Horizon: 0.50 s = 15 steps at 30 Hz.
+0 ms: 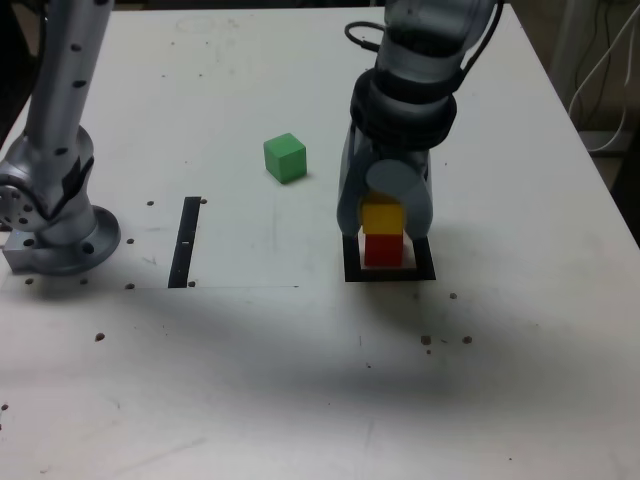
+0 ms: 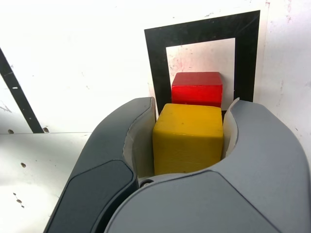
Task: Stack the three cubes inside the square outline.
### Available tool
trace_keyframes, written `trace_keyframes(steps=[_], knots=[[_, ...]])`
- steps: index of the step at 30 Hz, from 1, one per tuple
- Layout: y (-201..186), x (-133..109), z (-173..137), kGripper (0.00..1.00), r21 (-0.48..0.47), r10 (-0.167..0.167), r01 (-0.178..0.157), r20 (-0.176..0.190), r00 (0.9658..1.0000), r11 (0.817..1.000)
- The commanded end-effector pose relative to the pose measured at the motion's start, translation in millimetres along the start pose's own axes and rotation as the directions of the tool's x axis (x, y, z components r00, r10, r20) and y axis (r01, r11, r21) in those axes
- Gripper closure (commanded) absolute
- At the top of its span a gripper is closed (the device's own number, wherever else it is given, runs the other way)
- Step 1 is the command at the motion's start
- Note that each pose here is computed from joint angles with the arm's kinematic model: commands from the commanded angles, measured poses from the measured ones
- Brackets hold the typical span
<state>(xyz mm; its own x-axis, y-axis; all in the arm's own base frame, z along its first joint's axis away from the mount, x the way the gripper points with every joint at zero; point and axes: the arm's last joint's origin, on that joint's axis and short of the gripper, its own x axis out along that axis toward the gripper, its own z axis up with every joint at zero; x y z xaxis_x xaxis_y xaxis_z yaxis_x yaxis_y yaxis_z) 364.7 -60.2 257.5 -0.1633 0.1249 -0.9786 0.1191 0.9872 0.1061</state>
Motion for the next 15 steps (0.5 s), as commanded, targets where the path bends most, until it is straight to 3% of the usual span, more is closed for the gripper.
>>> trace_keyframes(steps=[1,15], knots=[[2,3,2,0.77,0.002,0.001,-0.001,0.0,1.0,1.0],[1,14,7,0.69,0.011,-0.001,0.001,0.009,1.0,1.0]])
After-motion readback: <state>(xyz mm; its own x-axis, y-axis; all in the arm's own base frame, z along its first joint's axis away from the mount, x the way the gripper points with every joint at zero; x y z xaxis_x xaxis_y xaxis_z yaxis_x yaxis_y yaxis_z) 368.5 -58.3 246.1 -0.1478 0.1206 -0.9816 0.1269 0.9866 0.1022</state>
